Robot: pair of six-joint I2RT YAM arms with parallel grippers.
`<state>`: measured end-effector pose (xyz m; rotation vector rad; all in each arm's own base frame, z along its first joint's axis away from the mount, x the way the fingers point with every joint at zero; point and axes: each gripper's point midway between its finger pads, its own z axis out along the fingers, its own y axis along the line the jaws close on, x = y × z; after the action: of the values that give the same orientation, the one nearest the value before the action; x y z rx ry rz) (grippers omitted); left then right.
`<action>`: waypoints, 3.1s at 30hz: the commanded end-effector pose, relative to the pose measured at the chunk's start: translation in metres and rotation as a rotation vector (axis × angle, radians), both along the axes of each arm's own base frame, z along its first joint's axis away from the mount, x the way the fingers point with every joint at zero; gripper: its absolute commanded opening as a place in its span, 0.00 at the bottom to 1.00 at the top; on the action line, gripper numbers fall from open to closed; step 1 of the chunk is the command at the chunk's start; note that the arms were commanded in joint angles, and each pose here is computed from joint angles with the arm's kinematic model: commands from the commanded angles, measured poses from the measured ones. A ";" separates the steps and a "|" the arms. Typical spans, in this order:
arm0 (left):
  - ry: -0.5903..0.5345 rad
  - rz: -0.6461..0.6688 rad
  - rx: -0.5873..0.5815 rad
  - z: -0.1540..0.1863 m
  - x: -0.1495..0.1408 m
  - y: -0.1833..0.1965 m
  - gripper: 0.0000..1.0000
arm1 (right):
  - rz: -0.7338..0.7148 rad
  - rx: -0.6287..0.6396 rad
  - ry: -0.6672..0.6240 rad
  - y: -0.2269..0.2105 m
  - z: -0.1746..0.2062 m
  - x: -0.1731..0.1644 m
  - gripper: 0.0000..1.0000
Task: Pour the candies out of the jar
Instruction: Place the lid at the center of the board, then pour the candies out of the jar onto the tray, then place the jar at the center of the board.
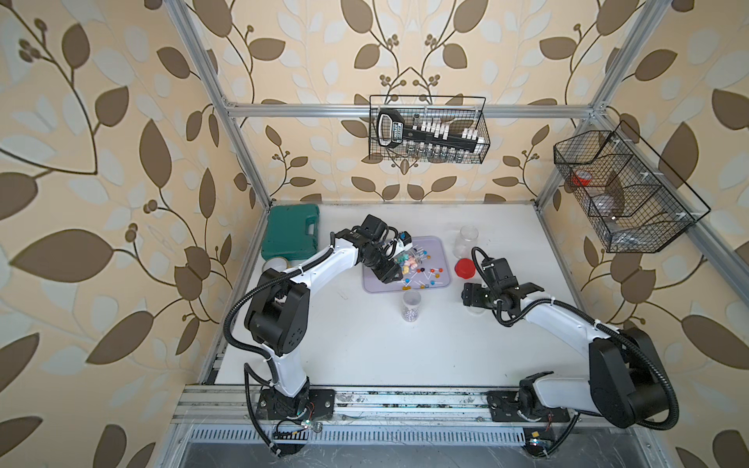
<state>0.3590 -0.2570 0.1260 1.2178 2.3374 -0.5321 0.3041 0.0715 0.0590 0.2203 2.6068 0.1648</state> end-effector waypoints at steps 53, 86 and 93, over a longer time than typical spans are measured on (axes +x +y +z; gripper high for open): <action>-0.048 0.238 0.672 0.073 0.007 0.051 0.56 | 0.172 0.285 -0.166 0.032 0.059 0.021 0.89; -0.238 -0.142 -0.445 0.175 -0.090 0.026 0.60 | 1.087 0.828 -0.305 0.223 0.312 -0.003 0.61; -0.220 -0.138 -0.459 0.174 -0.080 0.024 0.60 | 1.097 0.809 -0.251 0.230 0.298 -0.008 0.50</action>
<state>0.2770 -0.2283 0.2862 1.1272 1.8980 -0.8461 0.2987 0.2991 0.3617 -0.8794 1.9660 1.4800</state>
